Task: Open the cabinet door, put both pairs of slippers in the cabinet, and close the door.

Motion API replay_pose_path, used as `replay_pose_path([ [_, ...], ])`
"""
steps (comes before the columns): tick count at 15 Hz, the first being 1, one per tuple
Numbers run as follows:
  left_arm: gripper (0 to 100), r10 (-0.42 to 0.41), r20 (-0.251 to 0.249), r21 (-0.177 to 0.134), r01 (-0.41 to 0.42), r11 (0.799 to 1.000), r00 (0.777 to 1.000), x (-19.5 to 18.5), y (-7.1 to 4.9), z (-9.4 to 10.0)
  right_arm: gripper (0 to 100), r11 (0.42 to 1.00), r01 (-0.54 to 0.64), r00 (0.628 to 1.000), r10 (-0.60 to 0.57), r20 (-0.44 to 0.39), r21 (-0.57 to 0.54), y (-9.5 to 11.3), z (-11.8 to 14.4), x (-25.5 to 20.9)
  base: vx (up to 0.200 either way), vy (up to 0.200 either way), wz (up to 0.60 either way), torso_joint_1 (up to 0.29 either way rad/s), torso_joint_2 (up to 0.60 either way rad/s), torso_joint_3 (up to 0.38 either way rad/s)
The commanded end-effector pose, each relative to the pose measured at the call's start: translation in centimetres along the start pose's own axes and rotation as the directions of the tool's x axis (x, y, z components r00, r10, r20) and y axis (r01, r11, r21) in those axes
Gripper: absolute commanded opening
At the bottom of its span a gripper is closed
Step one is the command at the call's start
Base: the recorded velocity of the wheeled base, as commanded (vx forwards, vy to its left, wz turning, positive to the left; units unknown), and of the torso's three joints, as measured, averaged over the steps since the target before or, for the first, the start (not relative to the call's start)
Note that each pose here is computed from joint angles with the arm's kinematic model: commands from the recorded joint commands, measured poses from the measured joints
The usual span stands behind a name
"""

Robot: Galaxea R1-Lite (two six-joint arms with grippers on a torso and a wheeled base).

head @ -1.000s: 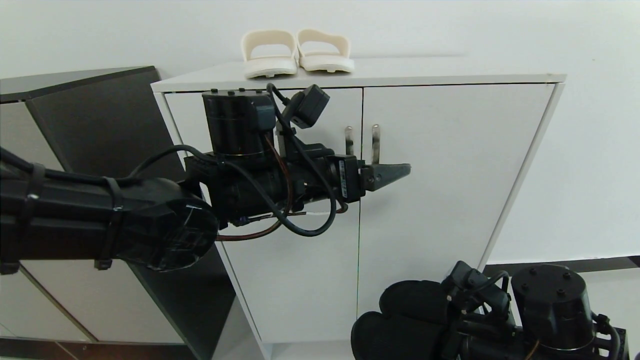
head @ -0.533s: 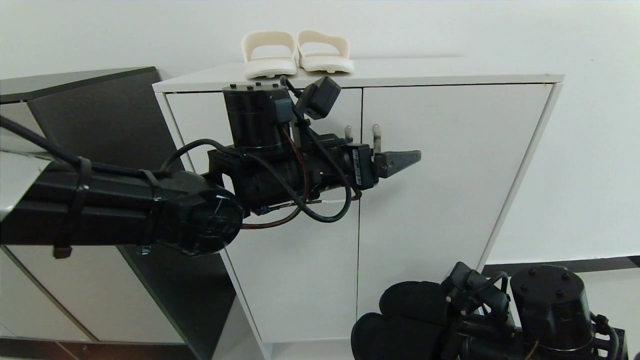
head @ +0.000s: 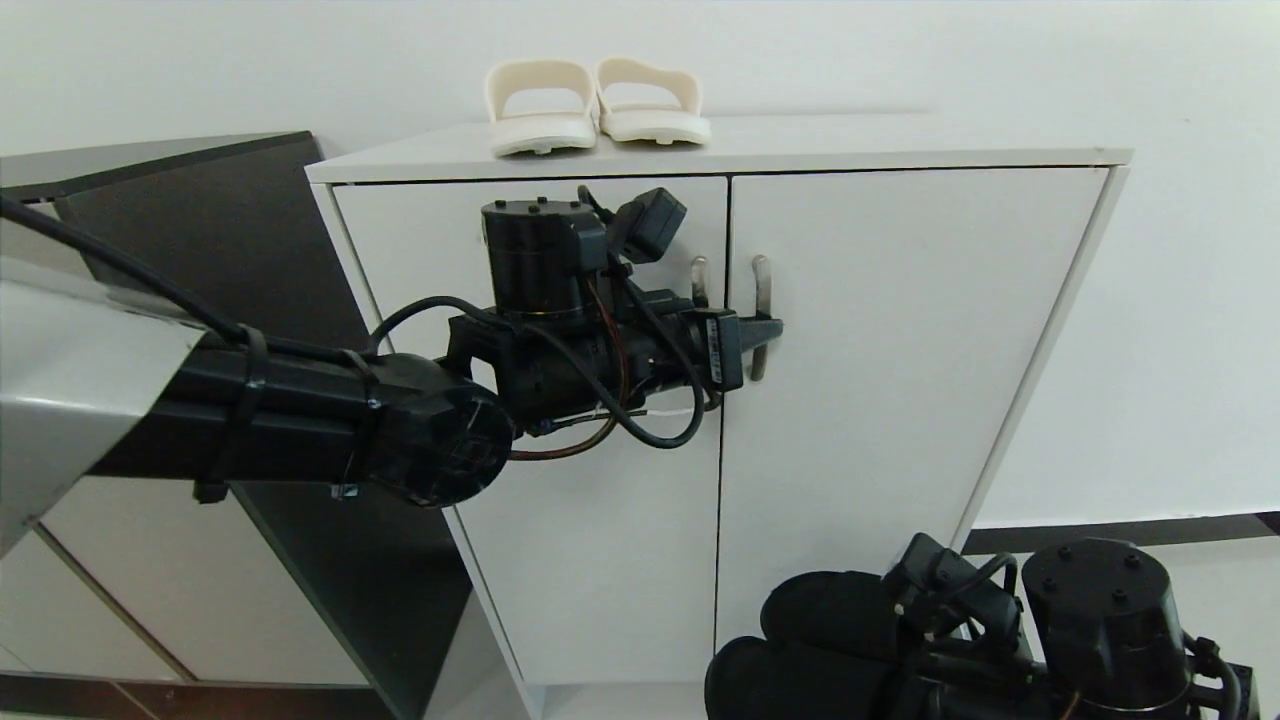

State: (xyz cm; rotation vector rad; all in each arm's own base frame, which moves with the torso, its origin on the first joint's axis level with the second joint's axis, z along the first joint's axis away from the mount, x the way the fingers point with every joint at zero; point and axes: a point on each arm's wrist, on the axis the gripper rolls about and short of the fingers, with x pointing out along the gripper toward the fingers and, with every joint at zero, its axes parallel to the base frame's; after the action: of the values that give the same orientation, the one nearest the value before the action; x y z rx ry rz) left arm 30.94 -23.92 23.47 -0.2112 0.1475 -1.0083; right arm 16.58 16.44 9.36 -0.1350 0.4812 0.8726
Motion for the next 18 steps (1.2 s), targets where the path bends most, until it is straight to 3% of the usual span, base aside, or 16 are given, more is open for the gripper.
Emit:
replay_pose_path([
  [1, 0, -0.027, 0.012, 0.004, 0.027, 1.0, 1.0, -0.8, -1.3, 0.6, 0, 1.0, -0.024, 1.0, 0.024, -0.007, -0.001, 0.1, -0.2, -0.2, 0.0, 0.0, 0.0, 0.0, 0.0, 0.0],
  [5, 0, -0.072, -0.003, 0.003, 0.072, 0.997, 0.997, -2.8, -3.9, 0.5, 0, 0.984, -0.177, 0.984, 0.177, 0.026, -0.016, 0.7, -0.7, -2.0, 0.0, 0.0, 0.0, 0.0, 0.0, 0.0],
  [9, 0, -0.117, -0.005, 0.004, 0.117, 0.993, 0.993, -5.8, -6.5, 0.6, 0, 0.979, -0.191, 0.981, 0.192, 0.016, -0.066, 0.7, -1.1, -2.2, 0.0, 0.0, 0.0, 0.0, 0.0, 0.0],
  [11, 0, -0.119, 0.002, 0.008, 0.119, 0.993, 0.993, -7.4, -7.0, 0.8, 0, 0.98, -0.191, 0.981, 0.192, 0.011, -0.064, 0.7, -1.1, -2.2, 0.0, 0.0, 0.0, 0.0, 0.0, 0.0],
  [12, 0, -0.118, 0.005, 0.009, 0.118, 0.993, 0.993, -7.5, -7.0, 0.9, 0, 0.98, -0.191, 0.981, 0.192, 0.011, -0.064, 0.7, -1.1, -2.2, 0.0, 0.0, 0.0, 0.0, 0.0, 0.0],
  [15, 0, -0.042, 0.071, 0.021, 0.041, 0.999, 0.997, -6.7, -3.8, 1.1, 0, 0.979, -0.191, 0.981, 0.192, 0.011, -0.066, 0.7, -1.1, -2.0, 0.0, 0.0, 0.0, 0.0, 0.0, 0.0],
  [18, 0, -0.034, 0.07, -0.007, 0.035, 0.999, 0.997, -4.3, -2.5, 0.9, 0, 0.977, -0.202, 0.979, 0.203, 0.01, -0.075, 1.1, -0.9, -1.7, 0.0, 0.0, 0.0, 0.0, 0.0, 0.0],
])
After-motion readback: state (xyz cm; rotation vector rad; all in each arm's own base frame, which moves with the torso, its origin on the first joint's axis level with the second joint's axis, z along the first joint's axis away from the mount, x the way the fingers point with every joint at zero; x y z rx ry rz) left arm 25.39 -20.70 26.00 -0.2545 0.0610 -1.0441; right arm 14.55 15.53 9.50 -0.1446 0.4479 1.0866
